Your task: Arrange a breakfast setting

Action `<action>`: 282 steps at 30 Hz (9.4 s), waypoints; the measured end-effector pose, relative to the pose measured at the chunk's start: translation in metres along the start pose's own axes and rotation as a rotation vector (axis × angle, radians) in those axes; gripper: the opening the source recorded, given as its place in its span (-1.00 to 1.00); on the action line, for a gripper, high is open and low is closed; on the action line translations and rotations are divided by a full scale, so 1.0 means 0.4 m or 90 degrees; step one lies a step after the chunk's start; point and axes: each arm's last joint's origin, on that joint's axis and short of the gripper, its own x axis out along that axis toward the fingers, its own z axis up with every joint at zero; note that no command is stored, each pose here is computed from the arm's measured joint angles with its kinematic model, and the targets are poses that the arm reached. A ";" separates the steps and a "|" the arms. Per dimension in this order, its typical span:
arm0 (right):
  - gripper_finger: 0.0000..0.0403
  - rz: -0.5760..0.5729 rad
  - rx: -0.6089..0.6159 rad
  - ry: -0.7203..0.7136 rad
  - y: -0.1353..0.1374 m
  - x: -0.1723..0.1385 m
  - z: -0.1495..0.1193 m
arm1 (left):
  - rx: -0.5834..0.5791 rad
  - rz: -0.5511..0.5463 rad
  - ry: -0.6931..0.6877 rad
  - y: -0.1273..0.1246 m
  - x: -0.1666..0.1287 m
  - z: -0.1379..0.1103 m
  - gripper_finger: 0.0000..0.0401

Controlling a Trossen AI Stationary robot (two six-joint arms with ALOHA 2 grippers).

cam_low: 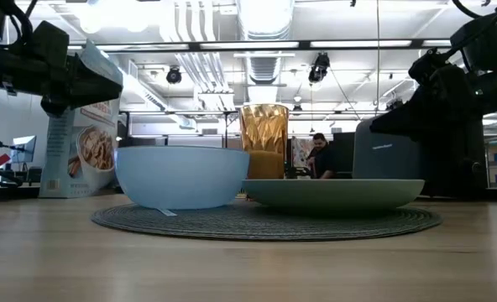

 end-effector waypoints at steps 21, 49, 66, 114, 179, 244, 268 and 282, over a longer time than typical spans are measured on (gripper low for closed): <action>-0.33 0.000 0.000 0.000 0.000 0.000 0.000 | 0.000 0.000 0.000 0.000 0.000 0.000 -0.41; -0.33 0.000 0.000 0.000 0.000 0.000 0.000 | 0.000 0.000 0.000 0.000 0.000 0.000 -0.41; -0.33 0.000 -0.001 0.000 0.000 0.000 0.000 | 0.000 0.000 0.000 0.000 0.000 0.000 -0.41; -0.33 0.000 0.000 0.000 0.000 0.000 0.000 | -0.007 -0.001 -0.007 0.000 0.000 0.003 -0.41; -0.33 0.000 0.000 -0.001 0.000 0.000 0.000 | -0.269 -0.010 -0.051 -0.004 -0.003 0.043 -0.33; -0.33 0.000 0.000 -0.001 0.000 0.000 0.000 | -0.156 0.661 0.499 -0.102 0.064 0.094 0.18; -0.33 0.000 0.000 -0.001 0.000 0.000 0.000 | -0.064 0.693 0.461 -0.026 0.089 0.136 0.16; -0.33 0.000 0.000 -0.001 0.000 0.000 0.000 | -0.068 0.743 0.515 0.030 0.114 0.127 0.19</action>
